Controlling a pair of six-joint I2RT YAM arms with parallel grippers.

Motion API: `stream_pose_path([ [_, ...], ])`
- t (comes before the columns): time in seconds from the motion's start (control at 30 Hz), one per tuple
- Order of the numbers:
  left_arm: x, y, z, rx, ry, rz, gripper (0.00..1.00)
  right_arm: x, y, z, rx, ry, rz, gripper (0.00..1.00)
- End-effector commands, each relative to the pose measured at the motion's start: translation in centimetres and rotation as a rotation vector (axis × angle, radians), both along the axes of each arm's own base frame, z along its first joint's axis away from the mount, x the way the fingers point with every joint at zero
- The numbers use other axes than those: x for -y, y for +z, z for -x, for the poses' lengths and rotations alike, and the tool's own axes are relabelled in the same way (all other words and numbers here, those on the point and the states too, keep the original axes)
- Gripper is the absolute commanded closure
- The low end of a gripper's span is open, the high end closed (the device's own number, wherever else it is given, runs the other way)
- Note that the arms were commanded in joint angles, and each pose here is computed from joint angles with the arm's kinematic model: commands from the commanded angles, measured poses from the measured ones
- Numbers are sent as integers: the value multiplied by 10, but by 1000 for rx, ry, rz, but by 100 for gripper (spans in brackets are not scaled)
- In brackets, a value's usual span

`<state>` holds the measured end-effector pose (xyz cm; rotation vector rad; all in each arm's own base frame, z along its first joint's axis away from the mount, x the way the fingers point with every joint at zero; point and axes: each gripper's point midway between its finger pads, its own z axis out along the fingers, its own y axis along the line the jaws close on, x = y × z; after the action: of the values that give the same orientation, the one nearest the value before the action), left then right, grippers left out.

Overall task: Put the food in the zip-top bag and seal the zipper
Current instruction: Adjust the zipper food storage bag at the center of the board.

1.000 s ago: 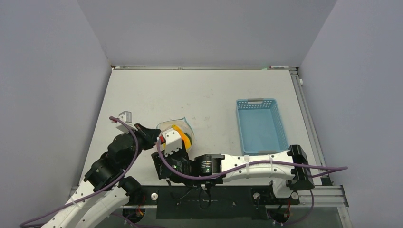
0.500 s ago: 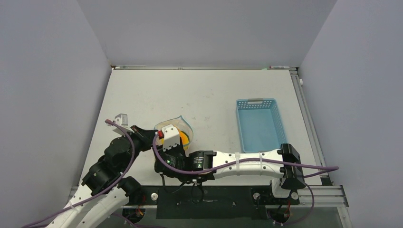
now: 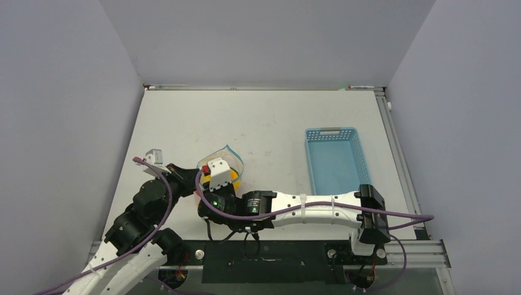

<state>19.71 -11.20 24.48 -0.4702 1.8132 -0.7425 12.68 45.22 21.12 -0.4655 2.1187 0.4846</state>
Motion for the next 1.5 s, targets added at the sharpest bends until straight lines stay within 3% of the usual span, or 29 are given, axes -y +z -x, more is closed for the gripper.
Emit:
stream_pose_path([
  [0.0,-1,14,-2,37,18,47,100,-7,22,0,3,13,-64,88],
  [0.07,-3,14,-2,37,24,48,100,-6,23,1,1,24,-68,94],
  [0.37,-1,19,-3,38,20,50,100,9,47,1,58,75,-73,95],
  [0.6,5,19,-5,37,-4,34,97,29,59,-4,148,154,68,95],
  [0.97,22,35,-2,84,-104,43,56,59,68,-10,213,279,183,95],
  [1.23,33,55,5,110,-210,-33,45,82,74,-12,270,395,276,95],
  [1.47,56,72,20,182,-427,-153,35,106,60,-6,289,472,345,95],
])
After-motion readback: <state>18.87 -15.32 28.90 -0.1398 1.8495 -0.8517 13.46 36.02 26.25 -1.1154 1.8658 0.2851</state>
